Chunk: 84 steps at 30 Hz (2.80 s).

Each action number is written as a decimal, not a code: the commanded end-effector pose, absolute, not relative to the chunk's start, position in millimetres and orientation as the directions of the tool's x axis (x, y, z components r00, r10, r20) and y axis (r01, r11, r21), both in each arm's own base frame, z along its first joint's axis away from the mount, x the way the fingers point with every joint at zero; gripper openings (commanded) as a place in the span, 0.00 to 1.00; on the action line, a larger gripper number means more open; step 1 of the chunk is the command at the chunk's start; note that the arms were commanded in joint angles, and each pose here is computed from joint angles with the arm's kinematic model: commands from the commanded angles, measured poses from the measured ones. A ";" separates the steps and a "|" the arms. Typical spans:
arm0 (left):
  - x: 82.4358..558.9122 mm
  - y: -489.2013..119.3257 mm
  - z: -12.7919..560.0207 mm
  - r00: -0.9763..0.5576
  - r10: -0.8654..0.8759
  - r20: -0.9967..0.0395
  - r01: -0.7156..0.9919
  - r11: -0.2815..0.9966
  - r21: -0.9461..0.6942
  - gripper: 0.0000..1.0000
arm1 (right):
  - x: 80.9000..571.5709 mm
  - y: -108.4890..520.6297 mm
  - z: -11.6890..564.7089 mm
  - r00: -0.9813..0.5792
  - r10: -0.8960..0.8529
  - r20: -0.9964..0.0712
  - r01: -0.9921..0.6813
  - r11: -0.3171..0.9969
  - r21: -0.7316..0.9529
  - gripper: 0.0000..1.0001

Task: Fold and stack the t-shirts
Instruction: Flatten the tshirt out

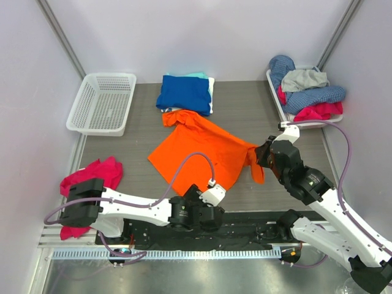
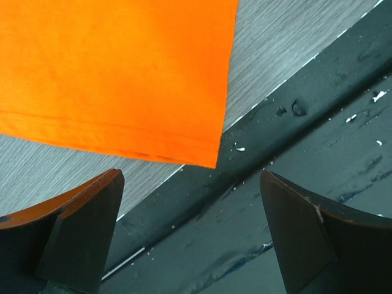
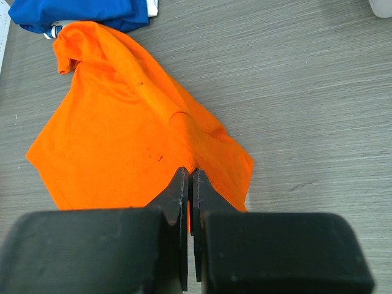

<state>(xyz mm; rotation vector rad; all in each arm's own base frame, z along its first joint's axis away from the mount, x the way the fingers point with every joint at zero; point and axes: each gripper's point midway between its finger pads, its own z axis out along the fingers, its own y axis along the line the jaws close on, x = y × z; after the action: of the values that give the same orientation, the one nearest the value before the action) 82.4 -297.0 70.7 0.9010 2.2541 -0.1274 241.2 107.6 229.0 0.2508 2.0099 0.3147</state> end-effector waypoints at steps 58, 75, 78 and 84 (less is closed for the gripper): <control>96.6 -298.2 28.7 -0.565 0.503 -0.654 0.591 0.800 0.103 0.66 | 252.9 114.2 252.1 -0.403 0.342 -0.849 0.036 0.933 0.359 0.01; 105.0 -305.8 27.1 -0.543 0.536 -0.646 0.614 0.779 0.130 0.55 | 254.9 114.6 251.1 -0.404 0.337 -0.850 0.040 0.935 0.352 0.01; 106.3 -306.6 26.2 -0.547 0.532 -0.647 0.612 0.781 0.125 0.42 | 254.9 115.0 249.3 -0.409 0.336 -0.849 0.041 0.936 0.350 0.01; 107.5 -307.3 25.7 -0.553 0.523 -0.649 0.607 0.786 0.116 0.06 | 255.7 115.4 248.7 -0.409 0.331 -0.850 0.039 0.937 0.346 0.01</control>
<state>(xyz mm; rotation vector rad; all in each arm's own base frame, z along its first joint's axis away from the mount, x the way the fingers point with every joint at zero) 96.4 -297.9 18.3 0.8855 2.3123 -0.1430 247.7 114.9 223.7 0.2422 2.0506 0.3003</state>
